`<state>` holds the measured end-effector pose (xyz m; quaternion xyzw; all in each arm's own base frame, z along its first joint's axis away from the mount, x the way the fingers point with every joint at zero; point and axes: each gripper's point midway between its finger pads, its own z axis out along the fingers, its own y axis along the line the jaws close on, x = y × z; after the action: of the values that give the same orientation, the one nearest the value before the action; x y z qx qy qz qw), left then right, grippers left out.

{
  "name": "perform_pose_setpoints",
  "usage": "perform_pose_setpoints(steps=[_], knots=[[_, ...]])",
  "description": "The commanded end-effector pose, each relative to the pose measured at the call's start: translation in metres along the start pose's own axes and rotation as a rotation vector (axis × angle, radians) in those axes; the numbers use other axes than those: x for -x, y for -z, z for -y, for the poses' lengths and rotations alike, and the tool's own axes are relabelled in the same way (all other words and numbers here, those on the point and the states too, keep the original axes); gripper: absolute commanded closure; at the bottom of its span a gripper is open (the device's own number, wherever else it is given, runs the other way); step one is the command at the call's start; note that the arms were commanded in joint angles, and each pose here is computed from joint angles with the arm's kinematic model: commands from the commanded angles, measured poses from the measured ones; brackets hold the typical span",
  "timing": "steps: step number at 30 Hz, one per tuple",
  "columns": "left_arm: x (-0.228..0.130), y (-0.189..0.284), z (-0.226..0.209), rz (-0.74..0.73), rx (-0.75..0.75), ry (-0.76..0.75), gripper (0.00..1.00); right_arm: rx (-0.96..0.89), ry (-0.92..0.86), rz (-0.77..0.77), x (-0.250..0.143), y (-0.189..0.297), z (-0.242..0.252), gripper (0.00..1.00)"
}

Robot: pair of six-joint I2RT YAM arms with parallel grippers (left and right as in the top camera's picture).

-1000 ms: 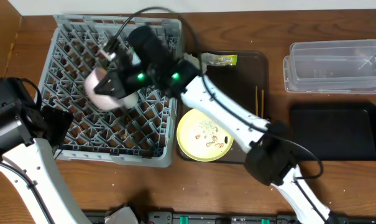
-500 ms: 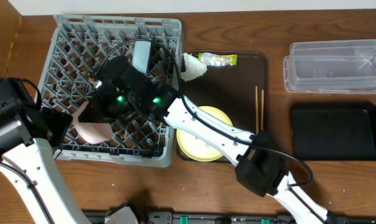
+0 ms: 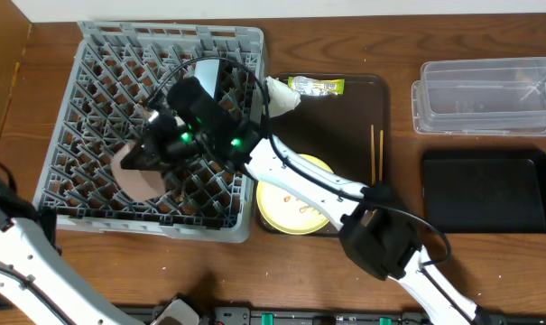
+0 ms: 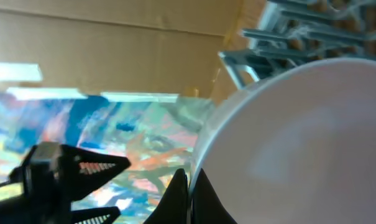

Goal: Sort waste into correct bins and load items into the dishwasher
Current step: 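Carry the pink bowl with the right gripper into the rack's lower left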

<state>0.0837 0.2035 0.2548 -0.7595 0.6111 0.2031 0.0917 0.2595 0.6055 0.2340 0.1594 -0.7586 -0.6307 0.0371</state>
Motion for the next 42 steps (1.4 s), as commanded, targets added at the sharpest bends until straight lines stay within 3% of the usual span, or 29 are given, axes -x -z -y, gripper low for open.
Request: perform_pose_setpoints(steps=[1,12,15,18,20,21,29,32,34,36,37,38,42], knots=[[-0.004,-0.002,-0.003,-0.027,0.004,0.046,0.03,0.068,-0.019,-0.029,-0.008,-0.003,-0.009,0.99],[-0.006,-0.002,-0.003,-0.036,0.003,0.044,0.04,-0.032,-0.083,-0.017,-0.009,-0.008,0.063,0.98],[-0.006,-0.002,-0.003,-0.036,0.003,0.044,0.04,-0.039,-0.017,0.013,0.003,0.001,0.067,0.91],[-0.006,-0.002,-0.003,-0.035,0.003,0.045,0.04,-0.043,-0.004,0.050,0.021,0.017,0.070,0.74],[-0.006,-0.002,-0.003,-0.035,0.002,0.045,0.04,-0.050,-0.019,0.062,0.029,0.027,0.075,0.55],[-0.006,-0.002,-0.003,-0.035,0.002,0.045,0.04,-0.054,-0.028,0.066,0.033,0.032,0.077,0.50],[-0.006,-0.002,-0.002,-0.039,0.000,0.046,0.04,-0.154,0.021,0.187,0.065,0.080,0.074,0.44],[-0.006,-0.002,-0.002,-0.040,-0.002,0.045,0.04,-0.267,0.104,0.287,0.082,0.118,0.061,0.45],[-0.006,-0.002,-0.002,-0.040,-0.002,0.046,0.04,-0.308,0.205,0.319,0.085,0.138,0.041,0.54],[-0.006,-0.002,-0.001,-0.038,-0.005,0.047,0.04,-0.287,0.335,0.303,0.078,0.143,0.013,0.71],[-0.004,-0.002,-0.001,-0.030,-0.003,0.048,0.04,-0.258,0.416,0.269,0.068,0.140,-0.005,0.90],[-0.001,-0.002,-0.004,-0.010,0.013,0.050,0.03,-0.195,0.523,0.191,0.047,0.129,-0.027,0.99],[0.004,-0.005,-0.011,-0.012,0.027,0.096,0.04,-0.041,0.692,0.010,-0.007,0.092,-0.056,0.99]])
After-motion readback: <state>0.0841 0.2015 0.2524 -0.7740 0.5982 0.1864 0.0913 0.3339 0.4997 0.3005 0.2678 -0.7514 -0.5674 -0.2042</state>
